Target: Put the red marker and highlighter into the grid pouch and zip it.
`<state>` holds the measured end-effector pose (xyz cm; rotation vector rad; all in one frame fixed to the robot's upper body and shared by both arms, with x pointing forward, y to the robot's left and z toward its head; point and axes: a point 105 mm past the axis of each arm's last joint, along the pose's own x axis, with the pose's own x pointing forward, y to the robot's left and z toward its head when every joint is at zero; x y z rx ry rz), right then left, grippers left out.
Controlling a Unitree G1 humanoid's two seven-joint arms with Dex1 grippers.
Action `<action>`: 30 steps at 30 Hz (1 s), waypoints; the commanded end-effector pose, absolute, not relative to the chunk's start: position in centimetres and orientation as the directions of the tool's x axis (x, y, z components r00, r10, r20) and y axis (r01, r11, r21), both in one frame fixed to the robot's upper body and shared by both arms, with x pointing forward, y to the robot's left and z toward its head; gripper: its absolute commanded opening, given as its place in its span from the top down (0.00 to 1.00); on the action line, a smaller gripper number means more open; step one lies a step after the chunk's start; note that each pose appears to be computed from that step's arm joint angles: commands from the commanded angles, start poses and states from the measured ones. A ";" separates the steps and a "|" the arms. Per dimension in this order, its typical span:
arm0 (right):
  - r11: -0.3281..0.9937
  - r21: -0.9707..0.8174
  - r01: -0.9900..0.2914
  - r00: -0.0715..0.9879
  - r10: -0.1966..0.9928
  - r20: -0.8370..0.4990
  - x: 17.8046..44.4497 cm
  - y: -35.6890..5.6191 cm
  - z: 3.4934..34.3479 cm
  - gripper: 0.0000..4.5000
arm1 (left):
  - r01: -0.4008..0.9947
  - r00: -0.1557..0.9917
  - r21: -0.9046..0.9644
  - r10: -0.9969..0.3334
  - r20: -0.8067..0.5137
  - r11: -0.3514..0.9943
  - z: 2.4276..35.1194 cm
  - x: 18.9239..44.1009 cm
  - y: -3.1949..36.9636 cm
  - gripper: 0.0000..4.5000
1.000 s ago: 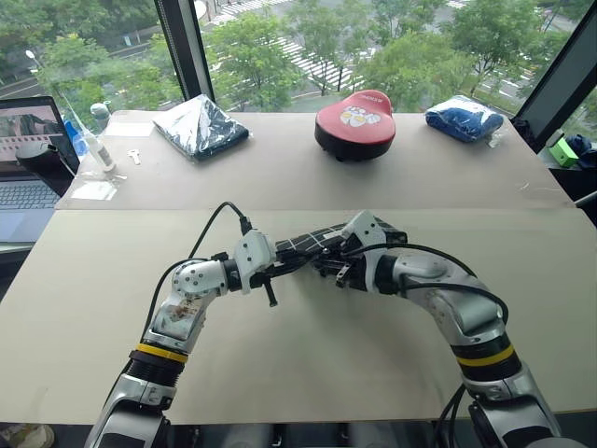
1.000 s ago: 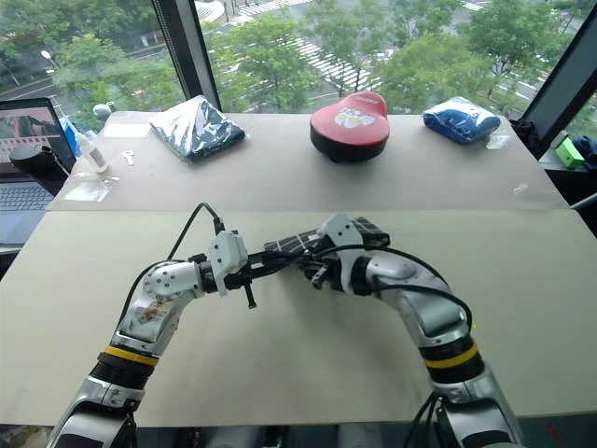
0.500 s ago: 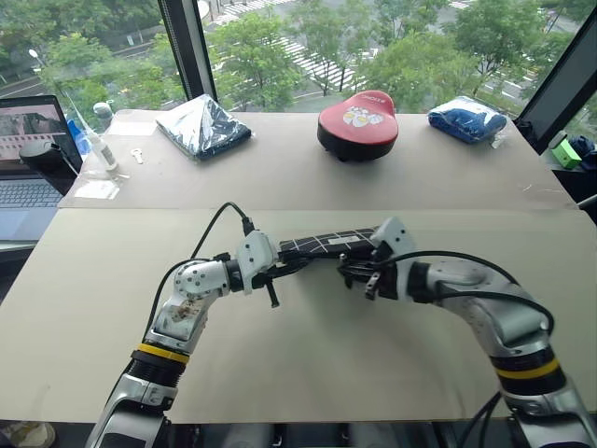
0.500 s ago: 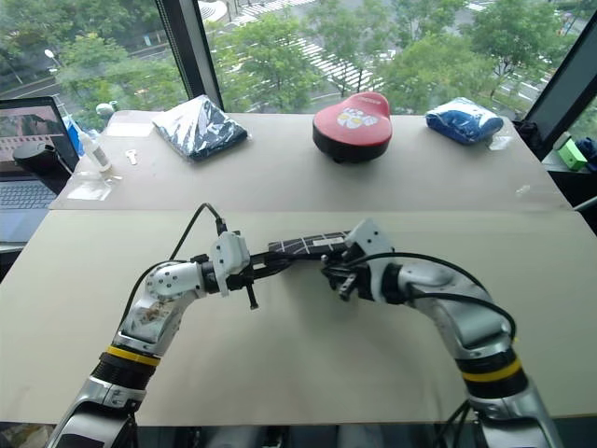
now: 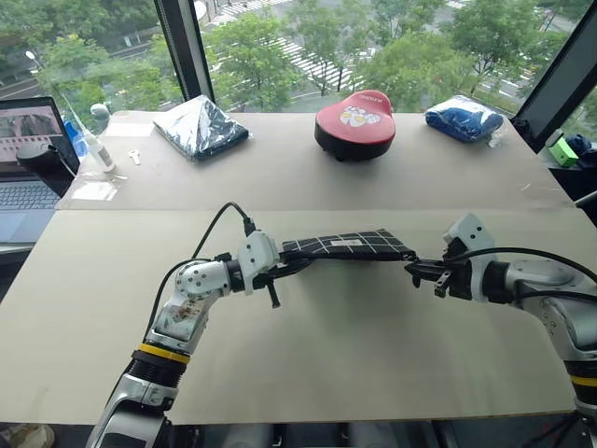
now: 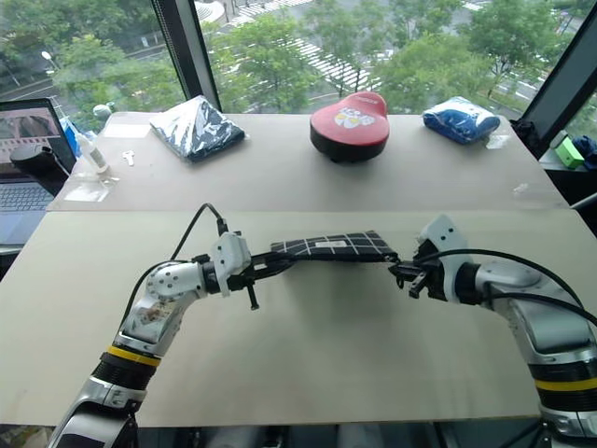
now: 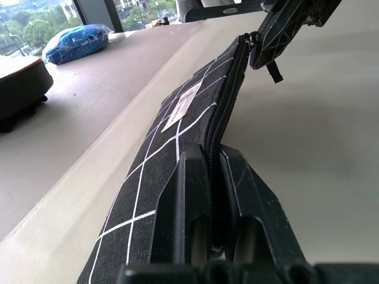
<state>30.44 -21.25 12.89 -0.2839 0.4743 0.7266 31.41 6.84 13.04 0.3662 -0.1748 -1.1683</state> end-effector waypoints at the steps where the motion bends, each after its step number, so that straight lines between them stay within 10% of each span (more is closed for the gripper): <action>1: 0.754 -0.154 -0.638 0.717 0.510 -0.475 31.0 -23.2 14.5 0.98 | 0.840 0.405 0.401 -0.914 -0.016 0.365 14.3 31.7 7.3 1.00; 6: 0.760 -0.146 -0.633 0.728 0.521 -0.445 31.4 -22.6 14.5 0.98 | 0.841 0.405 0.398 -0.914 -0.017 0.365 14.3 31.7 7.3 1.00; 15: 0.745 -0.053 -0.665 0.687 0.582 -0.436 30.1 -22.0 14.5 0.33 | 0.845 0.390 0.398 -0.921 -0.002 0.357 14.5 31.9 6.9 1.00; 30: 0.767 -0.098 -0.635 0.747 0.576 -0.333 24.5 -26.0 19.8 0.32 | 0.858 0.283 0.449 -0.959 -0.010 0.249 14.2 32.2 4.5 0.91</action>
